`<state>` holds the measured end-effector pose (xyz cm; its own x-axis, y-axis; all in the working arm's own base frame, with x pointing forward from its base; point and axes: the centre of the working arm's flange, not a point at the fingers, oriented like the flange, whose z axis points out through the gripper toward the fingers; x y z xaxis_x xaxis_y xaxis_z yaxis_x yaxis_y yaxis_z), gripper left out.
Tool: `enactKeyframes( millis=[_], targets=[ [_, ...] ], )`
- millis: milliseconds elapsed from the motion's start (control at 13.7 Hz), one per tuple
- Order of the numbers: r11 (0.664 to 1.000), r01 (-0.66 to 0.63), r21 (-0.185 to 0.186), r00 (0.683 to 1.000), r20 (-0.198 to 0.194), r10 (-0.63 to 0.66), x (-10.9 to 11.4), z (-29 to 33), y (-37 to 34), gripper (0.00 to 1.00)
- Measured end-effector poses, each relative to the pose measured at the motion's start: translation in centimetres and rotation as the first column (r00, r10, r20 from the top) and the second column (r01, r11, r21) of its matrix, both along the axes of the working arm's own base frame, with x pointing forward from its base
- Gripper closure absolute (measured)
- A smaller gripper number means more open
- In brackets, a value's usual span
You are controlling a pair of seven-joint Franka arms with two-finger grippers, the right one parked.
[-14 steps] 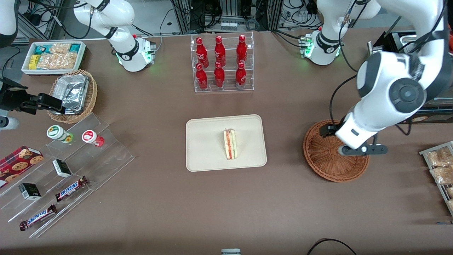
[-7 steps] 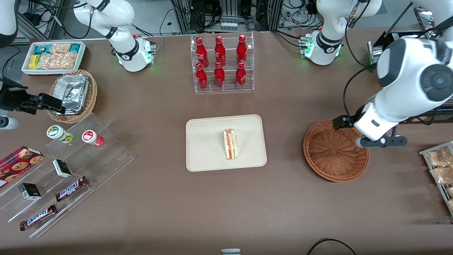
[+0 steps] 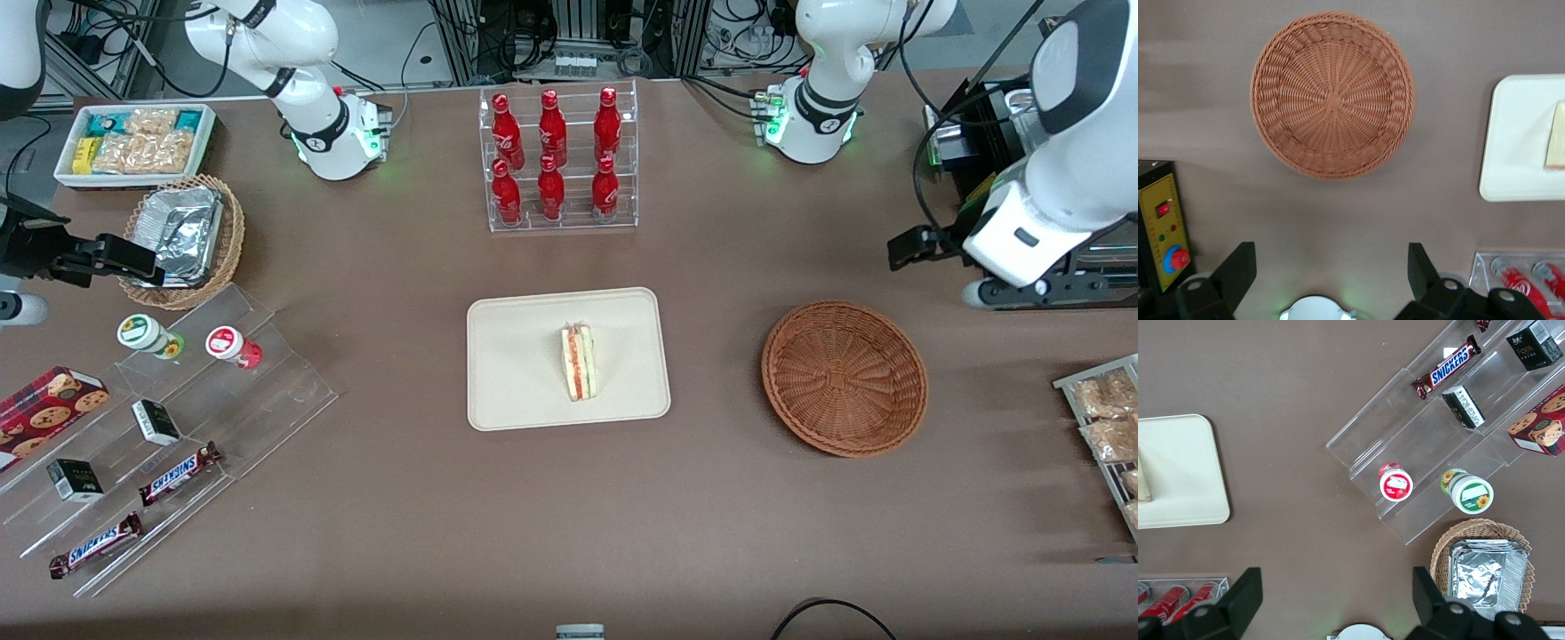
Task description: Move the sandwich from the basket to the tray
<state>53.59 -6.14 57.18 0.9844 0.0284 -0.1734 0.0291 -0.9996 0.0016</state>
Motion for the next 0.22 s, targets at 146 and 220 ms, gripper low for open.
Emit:
enactKeyframes(
  millis=[146, 220],
  targets=[
    [1.0, 0.008, 0.002, 1.0, -0.006, -0.008, -1.0, 1.2, 0.5, 0.0],
    [1.0, 0.006, 0.004, 1.0, -0.009, -0.006, -1.4, 1.7, 0.7, 0.0]
  ],
)
